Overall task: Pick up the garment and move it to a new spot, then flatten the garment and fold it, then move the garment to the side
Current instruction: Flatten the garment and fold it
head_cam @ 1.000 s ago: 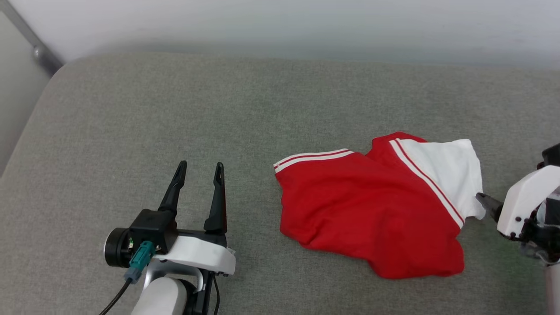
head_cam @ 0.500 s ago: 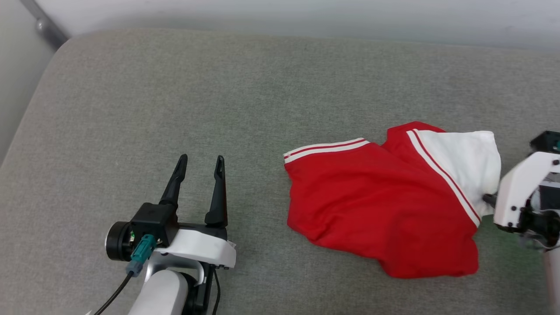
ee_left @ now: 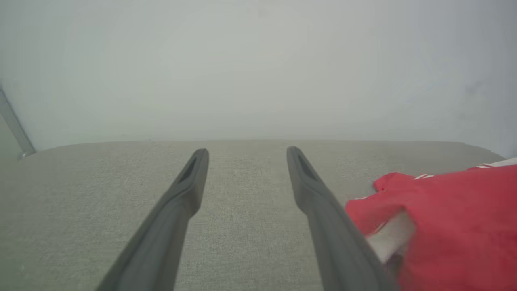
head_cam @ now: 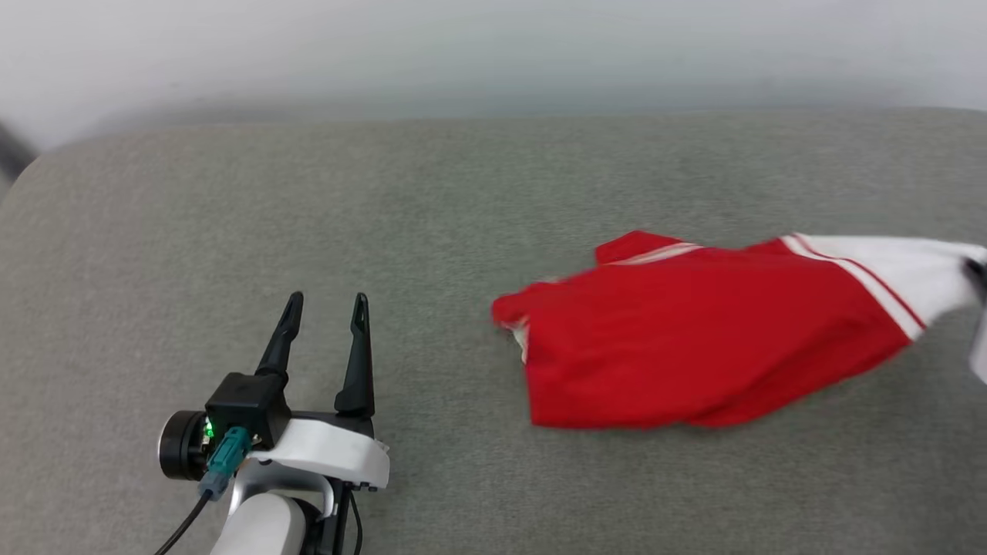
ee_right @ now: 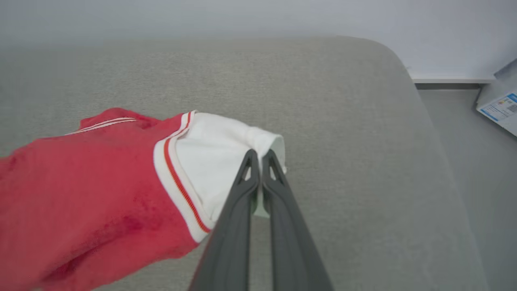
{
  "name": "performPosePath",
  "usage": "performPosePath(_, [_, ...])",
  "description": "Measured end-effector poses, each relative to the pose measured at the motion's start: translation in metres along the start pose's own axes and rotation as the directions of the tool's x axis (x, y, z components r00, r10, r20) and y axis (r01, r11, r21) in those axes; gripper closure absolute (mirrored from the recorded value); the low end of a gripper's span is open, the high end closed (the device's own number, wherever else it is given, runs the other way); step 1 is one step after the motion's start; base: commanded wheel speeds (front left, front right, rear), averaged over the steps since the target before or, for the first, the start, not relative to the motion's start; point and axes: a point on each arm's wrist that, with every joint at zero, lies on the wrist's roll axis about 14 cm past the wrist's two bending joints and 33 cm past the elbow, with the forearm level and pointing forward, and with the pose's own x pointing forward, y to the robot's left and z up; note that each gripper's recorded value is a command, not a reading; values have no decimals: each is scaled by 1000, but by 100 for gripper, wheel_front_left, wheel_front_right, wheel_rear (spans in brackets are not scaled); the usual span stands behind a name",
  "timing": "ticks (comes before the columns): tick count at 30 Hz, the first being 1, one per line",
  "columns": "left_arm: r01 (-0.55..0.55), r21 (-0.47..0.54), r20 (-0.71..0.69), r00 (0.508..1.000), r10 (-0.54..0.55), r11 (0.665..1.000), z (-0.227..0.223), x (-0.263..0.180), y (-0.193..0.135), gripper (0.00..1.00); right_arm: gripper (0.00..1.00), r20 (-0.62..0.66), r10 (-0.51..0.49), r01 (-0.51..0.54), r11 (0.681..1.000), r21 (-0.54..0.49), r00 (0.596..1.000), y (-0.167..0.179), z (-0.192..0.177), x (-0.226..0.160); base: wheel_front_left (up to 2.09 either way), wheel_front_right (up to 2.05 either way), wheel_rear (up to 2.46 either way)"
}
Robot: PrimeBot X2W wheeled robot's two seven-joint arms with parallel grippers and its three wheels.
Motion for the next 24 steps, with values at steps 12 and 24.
performPosePath(12, [37,-2,-19,999,-37,999,2,-1,-11,0,86,-331,-270,377,869,321,904,-96,-191,-81,0,0,0])
performPosePath(24, [9,8,-46,999,-9,1000,3,-17,-1,0,0,209,-360,286,905,314,909,-92,-100,-75,0,0,0])
